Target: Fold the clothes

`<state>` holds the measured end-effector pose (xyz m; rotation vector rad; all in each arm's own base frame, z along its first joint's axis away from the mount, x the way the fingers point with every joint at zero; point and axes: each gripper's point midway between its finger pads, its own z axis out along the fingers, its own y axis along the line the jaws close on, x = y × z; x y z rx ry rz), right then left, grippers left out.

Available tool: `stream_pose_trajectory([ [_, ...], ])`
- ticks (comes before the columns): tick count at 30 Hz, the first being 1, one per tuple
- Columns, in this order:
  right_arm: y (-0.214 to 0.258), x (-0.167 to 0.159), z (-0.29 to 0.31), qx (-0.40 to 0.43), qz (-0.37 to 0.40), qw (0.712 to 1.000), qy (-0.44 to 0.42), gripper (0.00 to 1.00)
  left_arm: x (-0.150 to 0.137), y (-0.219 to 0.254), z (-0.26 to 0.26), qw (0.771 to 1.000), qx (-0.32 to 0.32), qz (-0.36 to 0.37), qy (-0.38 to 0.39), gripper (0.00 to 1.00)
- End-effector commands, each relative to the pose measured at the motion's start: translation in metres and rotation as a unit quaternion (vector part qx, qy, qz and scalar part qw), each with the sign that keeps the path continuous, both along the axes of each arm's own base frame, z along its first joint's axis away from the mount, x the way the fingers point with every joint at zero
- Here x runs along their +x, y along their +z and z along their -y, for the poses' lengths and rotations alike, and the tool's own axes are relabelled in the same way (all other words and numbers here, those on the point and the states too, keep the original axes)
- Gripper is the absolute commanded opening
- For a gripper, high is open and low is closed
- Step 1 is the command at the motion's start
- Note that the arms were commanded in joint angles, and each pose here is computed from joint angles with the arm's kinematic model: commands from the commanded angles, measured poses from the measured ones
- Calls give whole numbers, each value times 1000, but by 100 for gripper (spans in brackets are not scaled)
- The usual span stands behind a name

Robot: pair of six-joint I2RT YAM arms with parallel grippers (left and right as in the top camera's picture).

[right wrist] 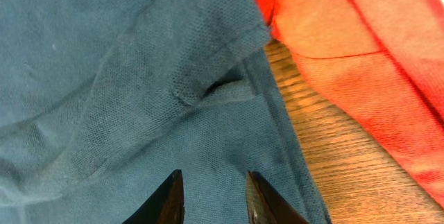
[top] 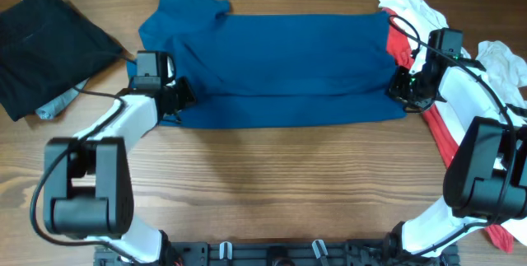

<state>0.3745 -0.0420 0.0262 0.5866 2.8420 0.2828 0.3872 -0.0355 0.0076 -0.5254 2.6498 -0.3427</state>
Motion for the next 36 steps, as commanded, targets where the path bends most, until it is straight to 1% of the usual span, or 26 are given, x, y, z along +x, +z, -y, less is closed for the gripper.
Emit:
stream_pose_trajectory([
  [1,-14,-3,-6,5,-13,1000,21,29,-8,-24,2,999,0,-34,-9,36],
  [6,-40,-13,-9,13,-52,998,27,29,-23,-39,-1,997,8,-72,-6,36],
  [9,-57,-26,-11,21,-89,995,29,29,-36,-44,-9,994,30,-101,3,35],
  [10,-62,-31,-12,23,-101,994,30,29,-44,-46,-15,992,42,-118,8,35],
  [12,-65,-42,-12,22,-125,991,28,29,-59,-49,-23,987,59,-148,15,32],
  [14,-65,-55,-7,7,-153,988,23,24,-71,-51,-28,983,61,-174,21,30],
  [18,-63,-89,13,-52,-230,972,-18,22,-100,-56,-42,971,58,-227,40,22],
  [22,-59,-110,17,-67,-272,960,-26,24,-119,-60,-59,963,50,-257,70,20],
  [26,-57,-127,14,-65,-303,950,-32,24,-129,-60,-75,956,38,-272,100,17],
  [31,-59,-141,12,-64,-319,945,-41,24,-129,-56,-70,957,14,-272,102,16],
  [36,-46,-131,12,-65,-284,955,-46,24,-118,-39,-64,968,23,-237,80,15],
])
